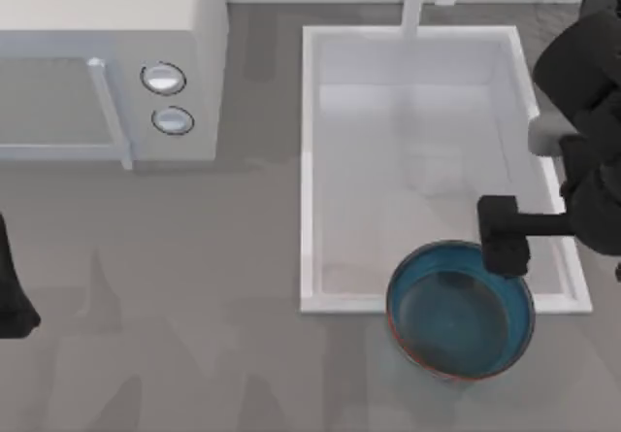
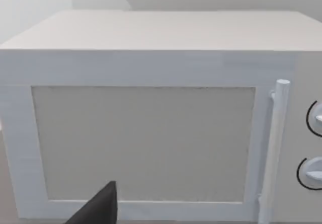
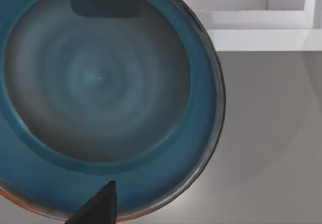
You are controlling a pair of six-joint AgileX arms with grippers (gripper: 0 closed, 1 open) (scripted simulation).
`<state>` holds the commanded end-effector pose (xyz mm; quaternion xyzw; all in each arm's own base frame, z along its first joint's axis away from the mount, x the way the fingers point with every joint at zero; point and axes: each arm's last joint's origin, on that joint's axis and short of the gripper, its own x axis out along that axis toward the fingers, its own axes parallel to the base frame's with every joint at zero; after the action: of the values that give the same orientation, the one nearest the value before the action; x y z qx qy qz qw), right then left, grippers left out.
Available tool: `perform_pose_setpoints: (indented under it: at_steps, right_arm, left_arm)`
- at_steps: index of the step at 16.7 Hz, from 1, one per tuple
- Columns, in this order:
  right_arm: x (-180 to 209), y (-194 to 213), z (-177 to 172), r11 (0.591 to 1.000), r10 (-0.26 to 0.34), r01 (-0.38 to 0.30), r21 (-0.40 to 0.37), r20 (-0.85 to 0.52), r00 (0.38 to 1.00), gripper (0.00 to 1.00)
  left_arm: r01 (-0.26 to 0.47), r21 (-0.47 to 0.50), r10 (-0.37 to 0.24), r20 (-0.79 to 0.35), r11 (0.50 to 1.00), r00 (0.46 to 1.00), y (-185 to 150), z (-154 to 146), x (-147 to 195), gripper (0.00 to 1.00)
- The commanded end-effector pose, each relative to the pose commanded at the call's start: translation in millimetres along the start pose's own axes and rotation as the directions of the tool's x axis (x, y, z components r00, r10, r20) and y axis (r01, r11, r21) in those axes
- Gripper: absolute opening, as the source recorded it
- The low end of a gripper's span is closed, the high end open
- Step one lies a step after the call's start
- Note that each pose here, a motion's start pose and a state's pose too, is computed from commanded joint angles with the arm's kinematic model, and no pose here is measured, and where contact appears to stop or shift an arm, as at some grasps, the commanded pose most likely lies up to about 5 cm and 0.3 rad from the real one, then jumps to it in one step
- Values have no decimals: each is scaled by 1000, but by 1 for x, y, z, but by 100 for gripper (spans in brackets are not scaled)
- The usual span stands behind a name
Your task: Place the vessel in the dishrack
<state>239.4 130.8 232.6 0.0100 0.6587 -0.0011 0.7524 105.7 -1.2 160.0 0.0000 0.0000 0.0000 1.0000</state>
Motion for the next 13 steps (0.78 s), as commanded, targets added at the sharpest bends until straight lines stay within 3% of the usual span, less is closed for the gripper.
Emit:
perform_pose_setpoints:
  at_steps: [8,13]
  right_arm:
    - [6,4,3,1000,-14,14,0,-21,1000,100]
    - [55,6,6,1000,-11,11,-2,-16,1000,100]
  left_arm:
    - [0,0,0,0,1000,1000,0,0,0,100]
    - [0,0,0,0,1000,1000,0,0,0,100]
